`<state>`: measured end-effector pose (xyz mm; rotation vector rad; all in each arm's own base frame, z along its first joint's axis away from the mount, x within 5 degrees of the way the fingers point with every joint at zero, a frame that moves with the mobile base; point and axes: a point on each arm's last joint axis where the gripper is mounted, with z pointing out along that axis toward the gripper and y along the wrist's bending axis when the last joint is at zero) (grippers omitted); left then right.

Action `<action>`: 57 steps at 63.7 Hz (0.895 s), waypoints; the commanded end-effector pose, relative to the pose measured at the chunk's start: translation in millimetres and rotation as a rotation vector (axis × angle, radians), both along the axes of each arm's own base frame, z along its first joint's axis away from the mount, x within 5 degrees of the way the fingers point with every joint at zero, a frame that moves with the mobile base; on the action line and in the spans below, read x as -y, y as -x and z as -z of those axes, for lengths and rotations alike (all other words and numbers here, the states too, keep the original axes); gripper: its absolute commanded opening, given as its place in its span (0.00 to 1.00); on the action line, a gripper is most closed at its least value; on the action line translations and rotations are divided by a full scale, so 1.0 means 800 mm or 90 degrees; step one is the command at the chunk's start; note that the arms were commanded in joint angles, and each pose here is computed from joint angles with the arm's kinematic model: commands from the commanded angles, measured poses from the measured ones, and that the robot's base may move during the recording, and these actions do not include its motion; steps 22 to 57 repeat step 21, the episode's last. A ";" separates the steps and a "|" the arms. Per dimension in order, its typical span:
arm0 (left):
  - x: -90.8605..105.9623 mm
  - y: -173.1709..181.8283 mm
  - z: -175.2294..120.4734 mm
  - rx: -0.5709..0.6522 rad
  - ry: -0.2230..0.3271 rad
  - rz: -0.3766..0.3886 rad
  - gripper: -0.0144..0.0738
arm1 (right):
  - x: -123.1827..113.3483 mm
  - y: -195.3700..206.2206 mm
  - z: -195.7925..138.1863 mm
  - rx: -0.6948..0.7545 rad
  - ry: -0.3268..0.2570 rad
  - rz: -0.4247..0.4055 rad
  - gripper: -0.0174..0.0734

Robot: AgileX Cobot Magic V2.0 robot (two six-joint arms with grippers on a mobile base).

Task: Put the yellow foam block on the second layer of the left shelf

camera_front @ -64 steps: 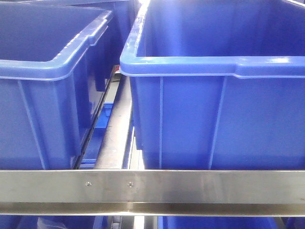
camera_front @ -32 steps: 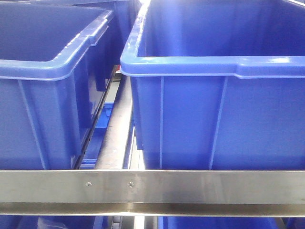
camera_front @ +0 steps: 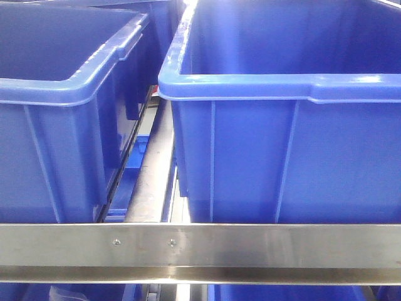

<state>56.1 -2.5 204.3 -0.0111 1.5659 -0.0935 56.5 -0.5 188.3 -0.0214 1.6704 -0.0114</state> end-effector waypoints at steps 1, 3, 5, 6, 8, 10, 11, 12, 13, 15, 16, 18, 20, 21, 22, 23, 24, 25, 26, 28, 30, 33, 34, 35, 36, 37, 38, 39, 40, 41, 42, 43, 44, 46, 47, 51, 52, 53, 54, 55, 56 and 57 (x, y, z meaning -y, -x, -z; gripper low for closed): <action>0.001 0.000 0.001 0.043 0.009 0.007 0.32 | -0.001 0.002 -0.020 0.078 0.008 -0.003 0.25; 0.001 0.000 0.001 0.043 0.009 0.007 0.32 | -0.001 0.002 -0.020 0.078 0.008 -0.003 0.25; 0.001 0.000 0.001 0.043 0.009 0.007 0.32 | -0.001 0.002 -0.020 0.078 0.008 -0.003 0.25; 0.001 0.000 0.001 0.043 0.009 0.007 0.32 | -0.001 0.002 -0.020 0.078 0.008 -0.003 0.25; 0.001 0.000 0.001 0.043 0.009 0.007 0.32 | -0.001 0.002 -0.020 0.078 0.008 -0.003 0.25; 0.001 0.000 0.001 0.043 0.009 0.007 0.32 | -0.001 0.002 -0.020 0.078 0.008 -0.003 0.25; 0.001 0.000 0.001 0.043 0.009 0.007 0.32 | -0.001 0.002 -0.020 0.078 0.008 -0.003 0.25; 0.001 0.000 0.001 0.043 0.009 0.007 0.32 | -0.001 0.002 -0.020 0.078 0.008 -0.003 0.25; 0.001 0.000 0.001 0.043 0.009 0.007 0.32 | -0.001 0.002 -0.020 0.078 0.008 -0.003 0.25; 0.001 0.000 0.001 0.043 0.009 0.007 0.32 | -0.001 0.002 -0.020 0.078 0.008 -0.003 0.25; 0.001 0.000 0.001 0.043 0.009 0.007 0.32 | -0.001 0.002 -0.020 0.078 0.008 -0.003 0.25; 0.001 0.000 0.001 0.043 0.009 0.007 0.32 | -0.001 0.002 -0.020 0.078 0.008 -0.003 0.25; 0.001 0.000 0.001 0.043 0.009 0.007 0.32 | -0.001 0.002 -0.020 0.078 0.008 -0.003 0.25; 0.001 0.000 0.001 0.043 0.009 0.007 0.32 | -0.001 0.002 -0.020 0.078 0.008 -0.003 0.25; 0.001 0.000 0.001 0.043 0.009 0.007 0.32 | -0.001 0.002 -0.020 0.078 0.008 -0.003 0.25; 0.001 0.000 0.001 0.043 0.009 0.007 0.32 | -0.001 0.002 -0.020 0.078 0.008 -0.003 0.25; 0.001 0.000 0.001 0.043 0.009 0.007 0.32 | -0.001 0.002 -0.020 0.078 0.008 -0.003 0.25; 0.001 0.000 0.001 0.043 0.009 0.007 0.32 | -0.001 0.002 -0.020 0.078 0.008 -0.003 0.25; 0.001 0.000 0.001 0.043 0.009 0.007 0.32 | -0.001 0.002 -0.020 0.078 0.008 -0.003 0.25; 0.001 0.000 0.001 0.043 0.009 0.007 0.32 | -0.001 0.002 -0.020 0.078 0.008 -0.003 0.25; 0.001 0.000 0.001 0.043 0.009 0.007 0.32 | -0.001 0.002 -0.020 0.078 0.008 -0.003 0.25; 0.001 0.000 0.001 0.043 0.009 0.007 0.32 | -0.001 0.002 -0.020 0.078 0.008 -0.003 0.25; 0.001 0.000 0.001 0.043 0.009 0.007 0.32 | -0.001 0.002 -0.020 0.078 0.008 -0.003 0.25; 0.001 0.000 0.001 0.043 0.009 0.007 0.32 | -0.001 0.002 -0.020 0.078 0.008 -0.003 0.25; 0.001 0.000 0.001 0.043 0.009 0.007 0.32 | -0.001 0.002 -0.020 0.078 0.008 -0.003 0.25; 0.001 0.000 0.001 0.043 0.009 0.007 0.32 | -0.001 0.002 -0.020 0.078 0.008 -0.003 0.25; 0.001 0.000 0.001 0.043 0.009 0.007 0.32 | -0.001 0.002 -0.020 0.078 0.008 -0.003 0.25; 0.001 0.000 0.001 0.043 0.009 0.007 0.32 | -0.001 0.002 -0.020 0.078 0.008 -0.003 0.25; 0.001 0.000 0.001 0.043 0.009 0.007 0.32 | -0.001 0.002 -0.020 0.078 0.008 -0.003 0.25; 0.001 0.000 0.001 0.043 0.009 0.007 0.32 | -0.001 0.002 -0.020 0.078 0.008 -0.003 0.25; 0.001 0.000 0.001 0.043 0.009 0.007 0.32 | -0.001 0.002 -0.020 0.078 0.008 -0.003 0.25; 0.001 0.000 0.001 0.043 0.009 0.007 0.32 | -0.001 0.002 -0.020 0.078 0.008 -0.003 0.25; 0.001 0.000 0.001 0.043 0.009 0.007 0.32 | -0.001 0.002 -0.020 0.078 0.008 -0.003 0.25; 0.001 0.000 0.001 0.043 0.009 0.007 0.32 | -0.001 0.002 -0.020 0.078 0.008 -0.003 0.25; 0.001 0.000 0.001 0.043 0.009 0.007 0.32 | -0.001 0.002 -0.020 0.078 0.008 -0.003 0.25; 0.001 0.000 0.001 0.043 0.009 0.007 0.32 | -0.001 0.002 -0.020 0.078 0.008 -0.003 0.25; 0.001 0.000 0.001 0.043 0.009 0.007 0.32 | -0.001 0.002 -0.020 0.078 0.008 -0.003 0.25; 0.001 0.000 0.001 0.043 0.009 0.007 0.32 | -0.001 0.002 -0.020 0.078 0.008 -0.003 0.25; 0.001 0.000 0.001 0.043 0.009 0.007 0.32 | -0.001 0.002 -0.020 0.078 0.008 -0.003 0.25; 0.001 0.000 0.001 0.043 0.009 0.007 0.32 | -0.001 0.002 -0.020 0.078 0.008 -0.003 0.25; 0.001 0.000 0.001 0.043 0.009 0.007 0.32 | -0.001 0.002 -0.020 0.078 0.008 -0.003 0.25; 0.001 0.000 0.001 0.043 0.009 0.007 0.32 | -0.001 0.002 -0.020 0.078 0.008 -0.003 0.25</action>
